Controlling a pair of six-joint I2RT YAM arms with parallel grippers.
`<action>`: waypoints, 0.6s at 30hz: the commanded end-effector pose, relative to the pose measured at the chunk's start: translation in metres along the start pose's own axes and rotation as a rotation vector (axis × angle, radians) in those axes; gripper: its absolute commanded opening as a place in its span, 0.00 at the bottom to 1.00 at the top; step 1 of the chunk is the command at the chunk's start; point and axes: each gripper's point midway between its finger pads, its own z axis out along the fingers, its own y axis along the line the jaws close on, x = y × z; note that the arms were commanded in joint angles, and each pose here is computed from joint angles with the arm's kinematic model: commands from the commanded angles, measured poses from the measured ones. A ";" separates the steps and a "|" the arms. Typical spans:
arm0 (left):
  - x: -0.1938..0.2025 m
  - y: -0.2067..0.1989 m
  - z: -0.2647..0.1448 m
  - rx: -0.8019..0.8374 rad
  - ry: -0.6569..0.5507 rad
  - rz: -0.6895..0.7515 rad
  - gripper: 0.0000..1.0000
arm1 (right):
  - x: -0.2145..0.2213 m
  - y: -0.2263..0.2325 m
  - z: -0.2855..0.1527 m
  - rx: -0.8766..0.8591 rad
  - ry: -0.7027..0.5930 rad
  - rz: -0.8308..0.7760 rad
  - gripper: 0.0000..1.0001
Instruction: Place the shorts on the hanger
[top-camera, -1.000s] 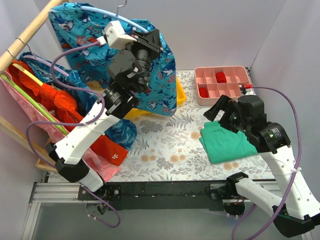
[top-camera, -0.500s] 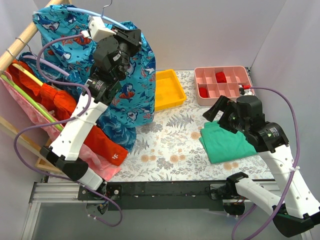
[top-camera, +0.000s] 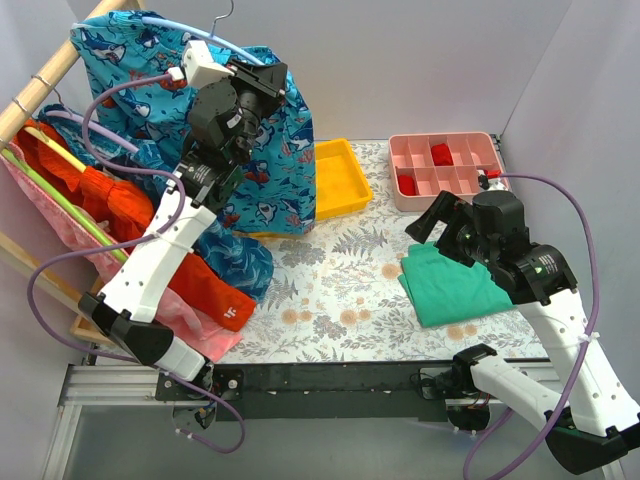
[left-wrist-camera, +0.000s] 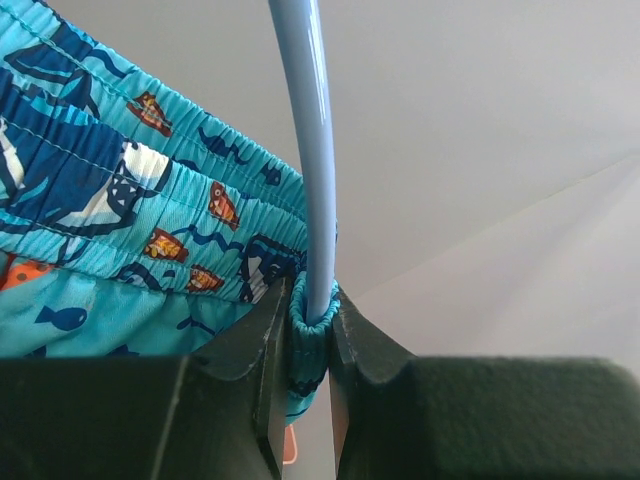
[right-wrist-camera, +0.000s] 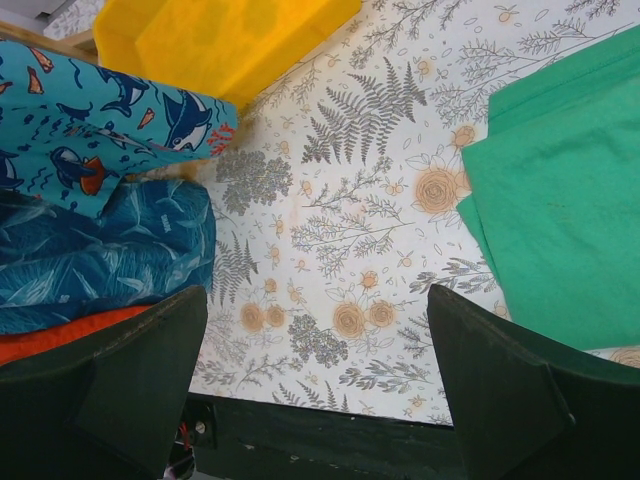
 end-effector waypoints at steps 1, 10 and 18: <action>-0.020 -0.034 -0.017 0.087 -0.045 -0.131 0.00 | -0.004 0.003 0.001 -0.015 -0.024 0.003 0.99; -0.006 -0.044 -0.025 0.084 -0.064 -0.122 0.00 | -0.002 -0.002 0.000 -0.006 -0.032 0.001 0.99; -0.032 -0.040 -0.020 0.072 -0.092 -0.113 0.00 | 0.000 -0.005 0.002 0.001 -0.024 -0.007 0.99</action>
